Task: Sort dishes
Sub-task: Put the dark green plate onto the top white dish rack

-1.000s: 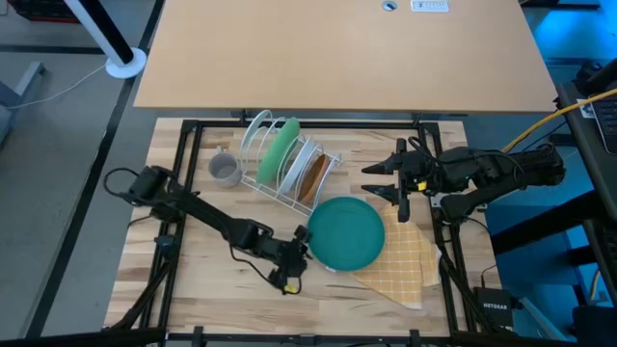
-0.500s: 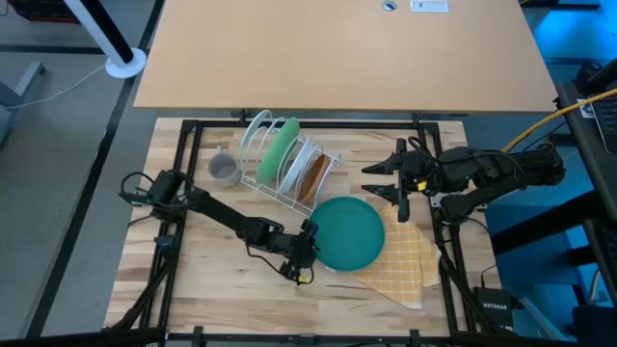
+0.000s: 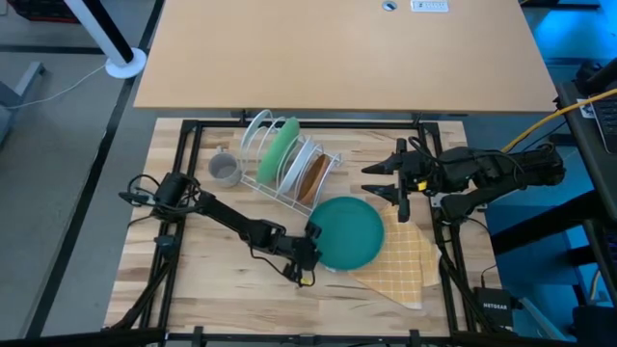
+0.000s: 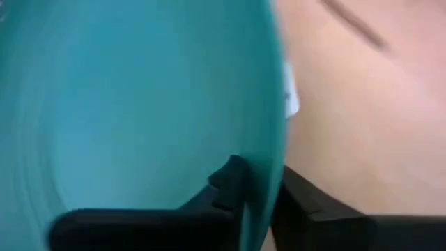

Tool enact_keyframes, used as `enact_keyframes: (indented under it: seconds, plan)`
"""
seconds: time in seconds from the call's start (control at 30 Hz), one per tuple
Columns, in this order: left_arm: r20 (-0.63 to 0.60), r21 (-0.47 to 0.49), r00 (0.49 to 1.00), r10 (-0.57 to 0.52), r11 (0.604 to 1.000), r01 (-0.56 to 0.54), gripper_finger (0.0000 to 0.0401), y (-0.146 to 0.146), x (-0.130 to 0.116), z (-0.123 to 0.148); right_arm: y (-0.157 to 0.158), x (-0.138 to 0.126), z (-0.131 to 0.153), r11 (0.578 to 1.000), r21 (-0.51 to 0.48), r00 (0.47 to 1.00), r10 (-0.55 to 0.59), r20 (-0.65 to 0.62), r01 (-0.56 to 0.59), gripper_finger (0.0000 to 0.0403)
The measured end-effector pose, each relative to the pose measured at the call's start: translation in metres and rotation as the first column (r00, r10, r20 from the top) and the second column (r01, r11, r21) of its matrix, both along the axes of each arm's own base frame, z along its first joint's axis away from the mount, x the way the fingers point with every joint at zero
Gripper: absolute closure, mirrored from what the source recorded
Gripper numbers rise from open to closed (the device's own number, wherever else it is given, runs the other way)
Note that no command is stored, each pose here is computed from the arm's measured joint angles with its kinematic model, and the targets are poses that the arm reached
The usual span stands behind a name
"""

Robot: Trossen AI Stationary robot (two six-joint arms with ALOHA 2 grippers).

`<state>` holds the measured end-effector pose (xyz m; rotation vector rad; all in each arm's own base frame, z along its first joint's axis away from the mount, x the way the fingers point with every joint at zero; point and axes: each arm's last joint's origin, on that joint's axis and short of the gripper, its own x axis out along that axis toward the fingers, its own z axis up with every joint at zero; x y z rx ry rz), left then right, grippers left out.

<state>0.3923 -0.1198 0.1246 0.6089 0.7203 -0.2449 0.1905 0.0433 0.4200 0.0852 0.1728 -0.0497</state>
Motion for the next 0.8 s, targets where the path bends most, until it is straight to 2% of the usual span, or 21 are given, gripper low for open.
enact_keyframes:
  seconds: [0.1,0.27,0.43,0.5,0.67,0.8]
  plan:
    - [0.037,-0.021,0.999,0.010,1.000,-0.010,0.0390,-0.002,0.001,0.010,0.000,0.000,0.000,1.000,0.000,1.000,0.000,0.000,0.000,0.0208]
    - [0.082,-0.113,0.995,0.059,0.992,-0.050,0.0391,-0.005,-0.002,0.028,0.000,0.000,0.000,1.000,0.000,1.000,0.000,-0.001,0.000,0.0208]
    - [0.154,-0.247,0.982,0.110,0.966,-0.070,0.0395,-0.011,-0.012,0.067,0.000,0.000,0.000,1.000,0.000,1.000,0.000,-0.001,0.000,0.0208]
    - [0.171,-0.312,0.977,0.129,0.948,-0.070,0.0397,-0.012,-0.018,0.084,0.000,0.000,0.000,1.000,0.000,1.000,0.000,0.000,0.000,0.0208]
    - [0.249,-0.495,0.951,0.185,0.868,-0.039,0.0397,-0.014,-0.038,0.137,0.000,0.000,0.000,1.000,0.000,1.000,0.000,0.000,0.000,0.0208]
    - [0.327,-0.565,0.921,0.211,0.825,0.012,0.0398,-0.014,-0.062,0.179,0.000,0.000,0.000,1.000,0.000,1.000,0.000,0.000,0.000,0.0208]
